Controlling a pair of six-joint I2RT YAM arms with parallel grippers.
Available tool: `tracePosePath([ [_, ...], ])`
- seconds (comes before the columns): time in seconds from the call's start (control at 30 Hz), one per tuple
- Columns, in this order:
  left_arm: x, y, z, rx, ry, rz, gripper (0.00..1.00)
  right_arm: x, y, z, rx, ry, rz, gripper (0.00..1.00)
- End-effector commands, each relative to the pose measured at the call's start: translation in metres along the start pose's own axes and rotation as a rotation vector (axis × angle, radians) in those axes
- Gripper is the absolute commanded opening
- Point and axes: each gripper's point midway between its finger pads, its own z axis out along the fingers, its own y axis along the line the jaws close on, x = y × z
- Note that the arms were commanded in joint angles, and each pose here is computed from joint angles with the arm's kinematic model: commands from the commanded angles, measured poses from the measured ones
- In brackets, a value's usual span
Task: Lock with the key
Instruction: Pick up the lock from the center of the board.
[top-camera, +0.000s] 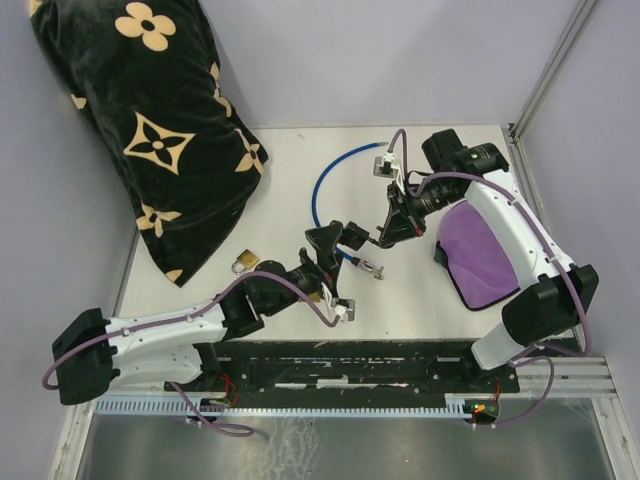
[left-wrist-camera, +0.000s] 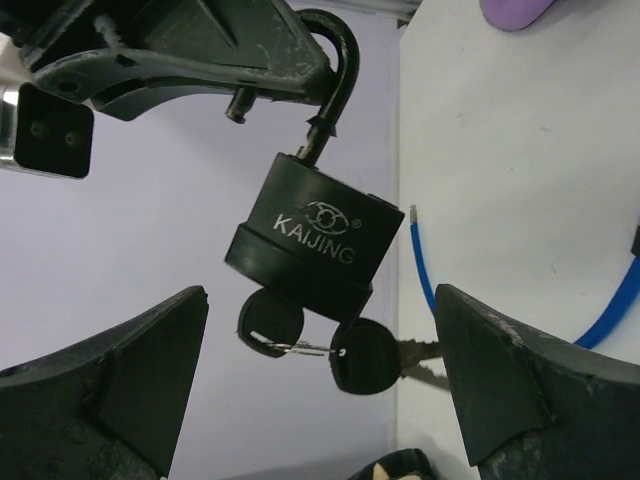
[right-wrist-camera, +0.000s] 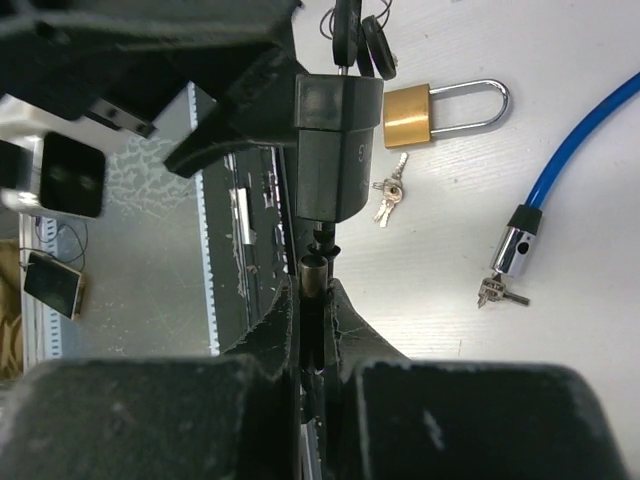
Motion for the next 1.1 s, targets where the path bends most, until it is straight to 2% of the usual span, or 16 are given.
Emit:
tracePosePath([
  [0.0, 0.005, 0.041, 0.008, -0.194, 0.062, 0.154, 1.00, -0.030, 0.032, -0.008, -0.113, -0.077, -0.038, 0.02],
  [0.33, -0.004, 0.059, 0.026, -0.294, 0.050, 0.164, 0.99, -0.031, 0.041, -0.004, -0.135, -0.049, 0.017, 0.02],
  [0.53, -0.014, 0.057, 0.029, -0.295, 0.017, 0.149, 1.00, -0.033, 0.039, 0.001, -0.146, -0.048, 0.046, 0.02],
  [0.7, -0.018, 0.052, 0.026, -0.292, 0.006, 0.078, 0.86, -0.027, 0.020, 0.005, -0.075, -0.014, 0.064, 0.02],
  [0.87, -0.020, 0.046, 0.018, -0.257, -0.015, -0.051, 0.64, -0.024, 0.003, 0.005, 0.015, 0.010, 0.050, 0.02],
  [1.07, -0.025, 0.043, 0.008, -0.233, -0.057, -0.172, 0.65, -0.016, -0.014, 0.008, 0.065, 0.049, 0.060, 0.02],
])
